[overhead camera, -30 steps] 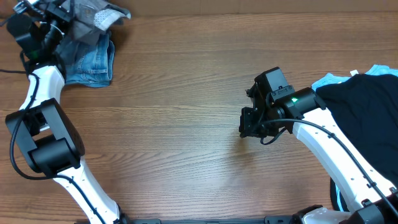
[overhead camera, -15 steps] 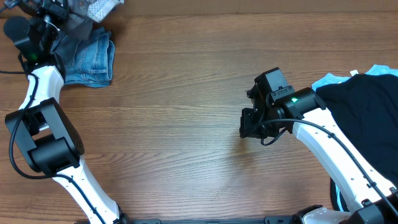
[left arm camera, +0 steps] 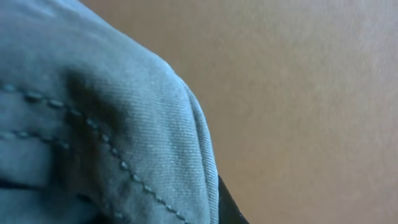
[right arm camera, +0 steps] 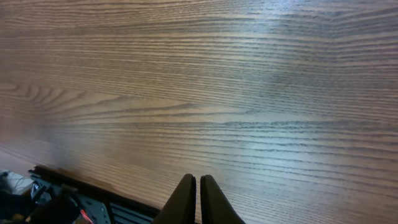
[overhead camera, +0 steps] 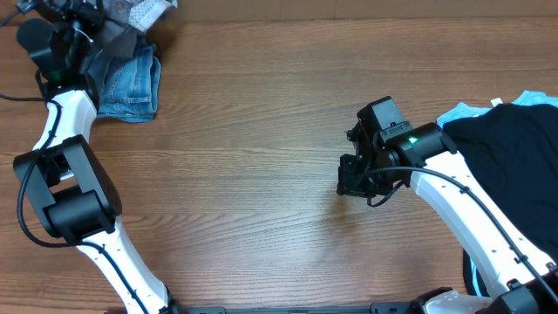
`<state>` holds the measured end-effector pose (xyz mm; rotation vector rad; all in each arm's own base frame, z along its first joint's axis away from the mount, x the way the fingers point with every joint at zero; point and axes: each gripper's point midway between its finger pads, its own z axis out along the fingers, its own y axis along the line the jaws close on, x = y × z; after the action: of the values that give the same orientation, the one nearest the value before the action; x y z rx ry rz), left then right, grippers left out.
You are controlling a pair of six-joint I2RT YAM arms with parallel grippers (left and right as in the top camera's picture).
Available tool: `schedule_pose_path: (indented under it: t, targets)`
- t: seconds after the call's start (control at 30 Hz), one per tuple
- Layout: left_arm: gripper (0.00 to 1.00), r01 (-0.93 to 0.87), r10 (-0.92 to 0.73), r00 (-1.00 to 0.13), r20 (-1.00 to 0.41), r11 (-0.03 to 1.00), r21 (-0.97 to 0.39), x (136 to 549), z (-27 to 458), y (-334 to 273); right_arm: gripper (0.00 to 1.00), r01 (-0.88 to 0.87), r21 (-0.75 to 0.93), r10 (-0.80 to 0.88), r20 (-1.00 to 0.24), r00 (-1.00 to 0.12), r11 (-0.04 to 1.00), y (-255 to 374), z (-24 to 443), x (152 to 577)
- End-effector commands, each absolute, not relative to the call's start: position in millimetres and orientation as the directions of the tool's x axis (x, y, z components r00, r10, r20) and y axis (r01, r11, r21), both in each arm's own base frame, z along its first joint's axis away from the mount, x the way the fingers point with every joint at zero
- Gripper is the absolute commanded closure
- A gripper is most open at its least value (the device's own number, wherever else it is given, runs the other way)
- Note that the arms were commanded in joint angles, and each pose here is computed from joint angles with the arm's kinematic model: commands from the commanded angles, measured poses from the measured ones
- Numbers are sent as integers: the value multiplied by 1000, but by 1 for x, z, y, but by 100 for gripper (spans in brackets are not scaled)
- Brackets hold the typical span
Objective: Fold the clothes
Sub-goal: 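Lower the grey shorts onto the blue denim with the left gripper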
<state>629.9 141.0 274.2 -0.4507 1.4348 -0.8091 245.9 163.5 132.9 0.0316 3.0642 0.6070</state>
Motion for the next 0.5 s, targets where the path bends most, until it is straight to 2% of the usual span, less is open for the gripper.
schedule_pose_path:
  t: [0.0,0.2,0.33,0.47]
  targets:
    - [96,233,-708,7,-707,688,-687,637,281,149,92,1,402,20,-44,-999,915,167,143,249]
    - [96,235,-709,-26,-705,681,-694,646,259,148,92,1,403,20,-44,-999,915,167,143,249]
    - [96,231,-681,-140,-718,683,-693,648,223,138,92,-4,407,20,-56,-998,914,168,144,252]
    - [96,240,-660,-215,-720,679,-694,640,211,141,92,-9,411,20,-68,-997,912,169,145,255]
